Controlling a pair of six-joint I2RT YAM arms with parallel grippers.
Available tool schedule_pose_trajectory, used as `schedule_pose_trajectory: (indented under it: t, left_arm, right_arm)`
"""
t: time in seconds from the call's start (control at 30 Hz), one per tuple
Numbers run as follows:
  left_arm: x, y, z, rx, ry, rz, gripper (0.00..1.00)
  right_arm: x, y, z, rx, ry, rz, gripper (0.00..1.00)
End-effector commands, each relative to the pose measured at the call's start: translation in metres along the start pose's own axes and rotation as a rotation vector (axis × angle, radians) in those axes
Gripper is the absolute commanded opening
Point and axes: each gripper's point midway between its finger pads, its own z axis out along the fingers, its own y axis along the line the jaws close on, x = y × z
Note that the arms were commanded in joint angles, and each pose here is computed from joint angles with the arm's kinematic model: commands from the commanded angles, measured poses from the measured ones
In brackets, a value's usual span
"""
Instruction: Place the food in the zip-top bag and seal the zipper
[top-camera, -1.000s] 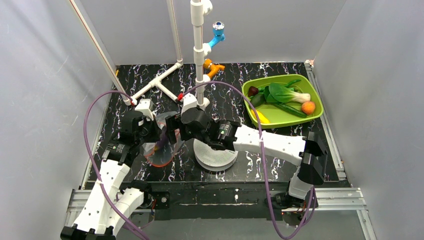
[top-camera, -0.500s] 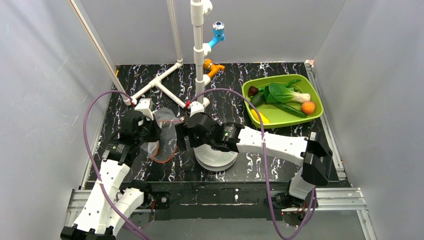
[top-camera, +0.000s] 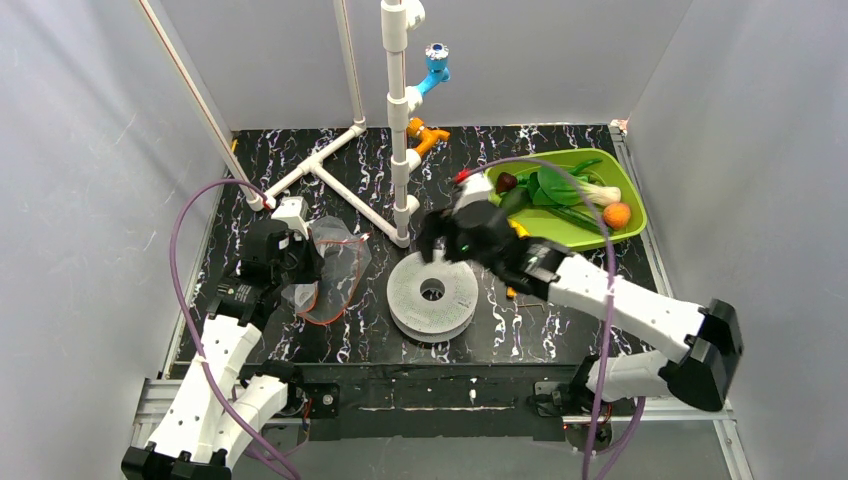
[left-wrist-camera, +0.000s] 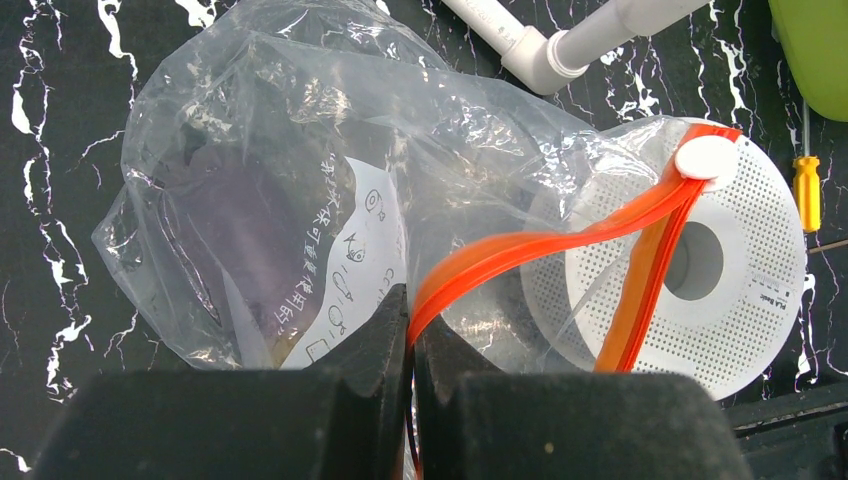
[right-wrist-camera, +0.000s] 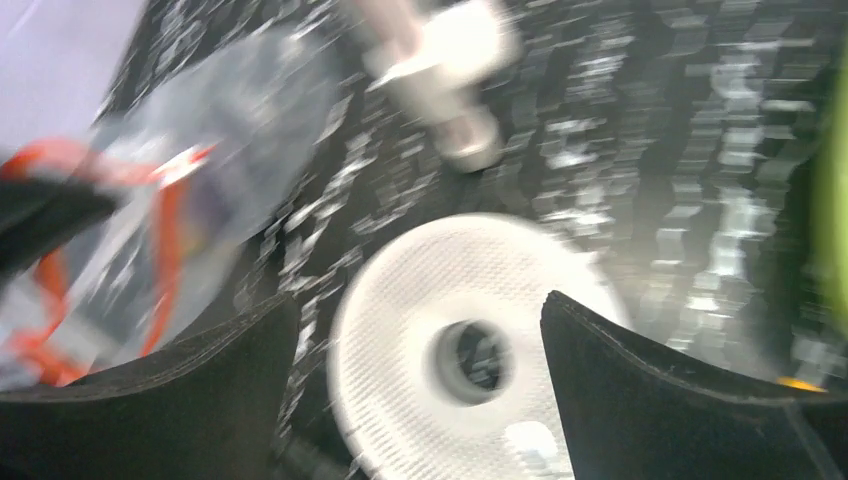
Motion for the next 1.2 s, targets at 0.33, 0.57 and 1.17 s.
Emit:
schedule_pose_trajectory:
  t: [0.33, 0.57, 1.17]
  left_arm:
    - [-0.002, -0.001, -0.003, 0.004, -0.005, 0.001, 0.0]
    - [-0.002, -0.001, -0.003, 0.002, -0.004, 0.001, 0.0]
    - [-0.002, 0.0, -0.001, -0.002, -0.002, 0.003, 0.0]
  right_arm:
    - [-0.034, -0.241, -0.023, 0.47, -0.159, 0.482, 0.97]
    - [-0.044, -0.293, 0.013, 0.531, -0.08, 0.61, 0.98]
    - [-0.013, -0.33, 0.095, 0.544, 0.107, 0.769, 0.91]
